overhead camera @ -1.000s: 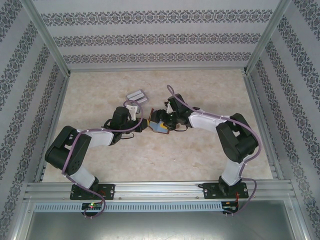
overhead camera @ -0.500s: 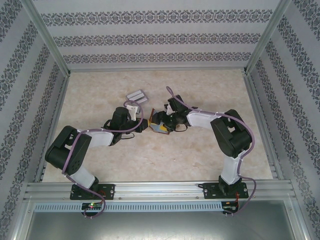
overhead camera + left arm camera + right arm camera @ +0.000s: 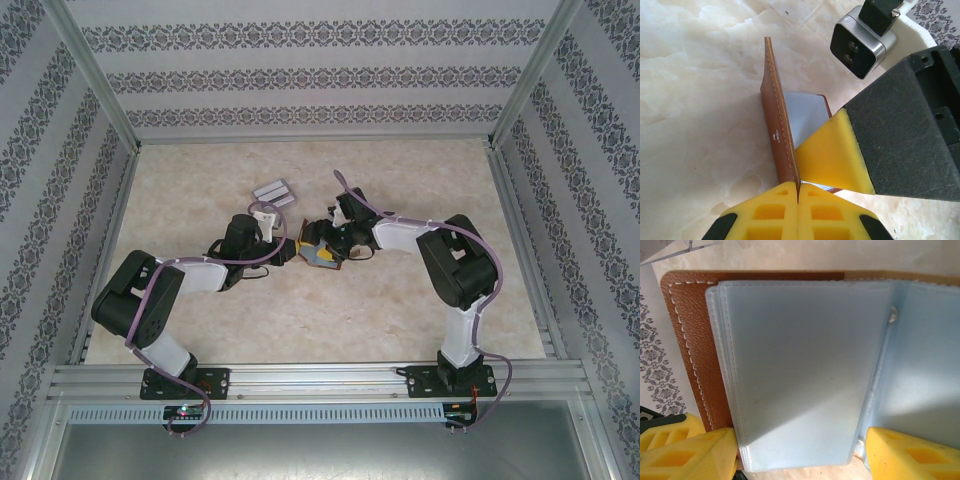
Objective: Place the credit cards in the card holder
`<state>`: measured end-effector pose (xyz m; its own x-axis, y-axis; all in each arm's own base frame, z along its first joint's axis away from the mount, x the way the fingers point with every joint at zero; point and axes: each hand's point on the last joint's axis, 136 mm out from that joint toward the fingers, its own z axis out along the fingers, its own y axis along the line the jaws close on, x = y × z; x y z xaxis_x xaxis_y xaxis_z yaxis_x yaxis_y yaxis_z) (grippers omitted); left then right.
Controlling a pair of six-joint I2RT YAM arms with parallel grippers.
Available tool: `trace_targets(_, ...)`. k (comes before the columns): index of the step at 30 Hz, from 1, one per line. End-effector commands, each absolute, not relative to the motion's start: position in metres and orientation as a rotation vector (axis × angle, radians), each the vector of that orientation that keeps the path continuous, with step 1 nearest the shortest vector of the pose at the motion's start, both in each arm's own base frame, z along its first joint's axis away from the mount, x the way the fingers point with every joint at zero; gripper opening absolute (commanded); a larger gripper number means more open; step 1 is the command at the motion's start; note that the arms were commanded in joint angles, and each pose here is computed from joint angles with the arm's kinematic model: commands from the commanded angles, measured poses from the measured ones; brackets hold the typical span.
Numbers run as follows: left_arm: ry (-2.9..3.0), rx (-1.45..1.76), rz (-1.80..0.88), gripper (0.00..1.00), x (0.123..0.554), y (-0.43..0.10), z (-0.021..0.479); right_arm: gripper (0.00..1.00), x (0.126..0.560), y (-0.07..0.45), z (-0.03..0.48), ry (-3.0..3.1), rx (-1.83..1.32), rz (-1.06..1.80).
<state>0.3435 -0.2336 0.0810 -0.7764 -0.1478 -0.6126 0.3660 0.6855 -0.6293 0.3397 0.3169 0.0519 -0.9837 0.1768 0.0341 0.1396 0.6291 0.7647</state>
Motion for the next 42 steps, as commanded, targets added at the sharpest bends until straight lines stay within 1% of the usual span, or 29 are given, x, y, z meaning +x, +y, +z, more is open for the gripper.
trace_targets(1, 2.192, 0.206, -1.057, 0.00, 0.348, -0.243, 0.096, 0.69, 0.341, 0.319, 0.045, 2.820, 0.290, 1.252)
trace_targets(6, 2.208, 0.190, -1.034, 0.00, 0.349, -0.240, 0.093, 0.60, 0.337, 0.301, 0.036, 2.853, 0.286, 1.093)
trace_targets(10, 2.221, 0.181, -1.017, 0.00, 0.350, -0.238, 0.090, 0.51, 0.334, 0.297, 0.033, 2.857, 0.290, 1.091)
trace_targets(13, 2.234, 0.170, -1.004, 0.00, 0.351, -0.237, 0.087, 0.49, 0.334, 0.295, 0.031, 2.851, 0.301, 1.105)
trace_targets(14, 2.240, 0.169, -0.999, 0.00, 0.351, -0.237, 0.086, 0.47, 0.335, 0.295, 0.031, 2.845, 0.301, 1.112)
trace_targets(20, 2.282, 0.146, -0.969, 0.00, 0.354, -0.234, 0.076, 0.45, 0.337, 0.288, 0.033, 2.828, 0.314, 1.115)
trace_targets(30, 2.334, 0.078, -0.929, 0.00, 0.357, -0.225, 0.062, 0.49, 0.344, 0.272, 0.043, 2.775, 0.338, 1.183)
trace_targets(31, 2.334, 0.075, -0.932, 0.00, 0.357, -0.225, 0.062, 0.48, 0.345, 0.271, 0.044, 2.771, 0.337, 1.188)
trace_targets(35, 2.338, 0.073, -0.945, 0.00, 0.357, -0.226, 0.060, 0.37, 0.347, 0.272, 0.046, 2.763, 0.332, 1.219)
trace_targets(39, 2.343, 0.068, -0.960, 0.00, 0.357, -0.228, 0.058, 0.35, 0.347, 0.275, 0.047, 2.752, 0.333, 1.246)
trace_targets(42, 2.349, 0.064, -0.972, 0.00, 0.357, -0.229, 0.056, 0.36, 0.348, 0.278, 0.050, 2.736, 0.322, 1.271)
